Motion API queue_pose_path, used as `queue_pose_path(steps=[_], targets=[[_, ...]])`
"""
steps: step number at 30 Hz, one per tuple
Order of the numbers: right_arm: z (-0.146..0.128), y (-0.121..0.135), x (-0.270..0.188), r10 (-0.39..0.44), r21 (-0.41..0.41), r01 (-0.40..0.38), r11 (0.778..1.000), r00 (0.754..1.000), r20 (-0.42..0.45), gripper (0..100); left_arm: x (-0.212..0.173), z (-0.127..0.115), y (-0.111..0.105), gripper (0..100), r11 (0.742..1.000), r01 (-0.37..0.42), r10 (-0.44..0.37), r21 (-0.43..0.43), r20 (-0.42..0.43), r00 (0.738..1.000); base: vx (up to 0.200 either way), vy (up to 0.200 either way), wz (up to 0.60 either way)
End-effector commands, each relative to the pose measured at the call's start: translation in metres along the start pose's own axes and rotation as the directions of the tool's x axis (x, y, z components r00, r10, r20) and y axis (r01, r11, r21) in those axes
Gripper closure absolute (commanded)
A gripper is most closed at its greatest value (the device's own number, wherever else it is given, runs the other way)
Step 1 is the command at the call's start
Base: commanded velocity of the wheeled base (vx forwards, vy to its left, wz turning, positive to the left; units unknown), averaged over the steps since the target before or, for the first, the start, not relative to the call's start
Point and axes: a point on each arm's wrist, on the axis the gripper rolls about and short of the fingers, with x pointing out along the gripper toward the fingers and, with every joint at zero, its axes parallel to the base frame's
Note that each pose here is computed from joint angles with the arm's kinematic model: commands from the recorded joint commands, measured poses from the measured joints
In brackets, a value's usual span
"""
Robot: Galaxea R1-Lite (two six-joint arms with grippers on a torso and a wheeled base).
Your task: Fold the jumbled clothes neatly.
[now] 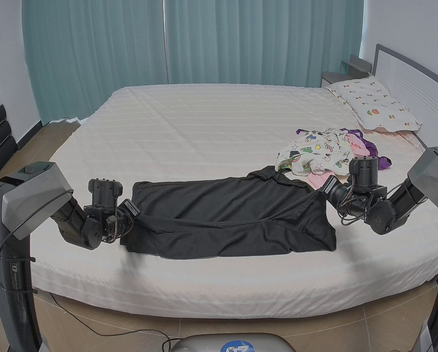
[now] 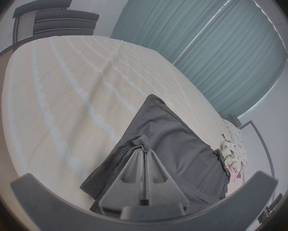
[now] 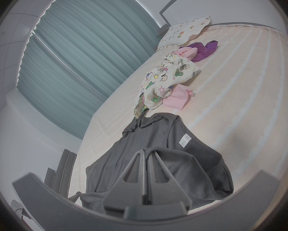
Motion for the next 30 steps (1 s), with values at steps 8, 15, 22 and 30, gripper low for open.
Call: queue_pose_path(steps=[8, 15, 22, 30], targets=[[-0.014, -0.015, -0.027, -0.055, -0.012, 0.054, 0.998, 0.996, -0.075, 100, 0.014, -0.003, 0.0, 0, 0.998, -0.029, 0.027, -0.051, -0.028, 0.999, 0.0, 0.0, 0.0], [-0.052, -0.033, -0.054, -0.153, -0.098, 0.132, 0.986, 0.954, -0.257, 0, 0.009, -0.005, 0.003, 0, 0.998, -0.039, 0.037, -0.049, -0.037, 0.999, 0.0, 0.0, 0.0], [-0.038, -0.03, -0.062, -0.133, -0.026, 0.13, 0.991, 0.971, -0.198, 0, -0.026, 0.012, -0.009, 0, 0.998, 0.001, -0.001, -0.055, 0.0, 1.0, 0.0, 0.0, 0.0], [-0.047, -0.025, -0.092, -0.118, 0.059, 0.134, 0.989, 0.968, -0.222, 0, -0.082, 0.019, -0.006, 0, 0.997, 0.056, -0.058, -0.061, -0.027, 0.998, 0.0, 0.0, 0.0]])
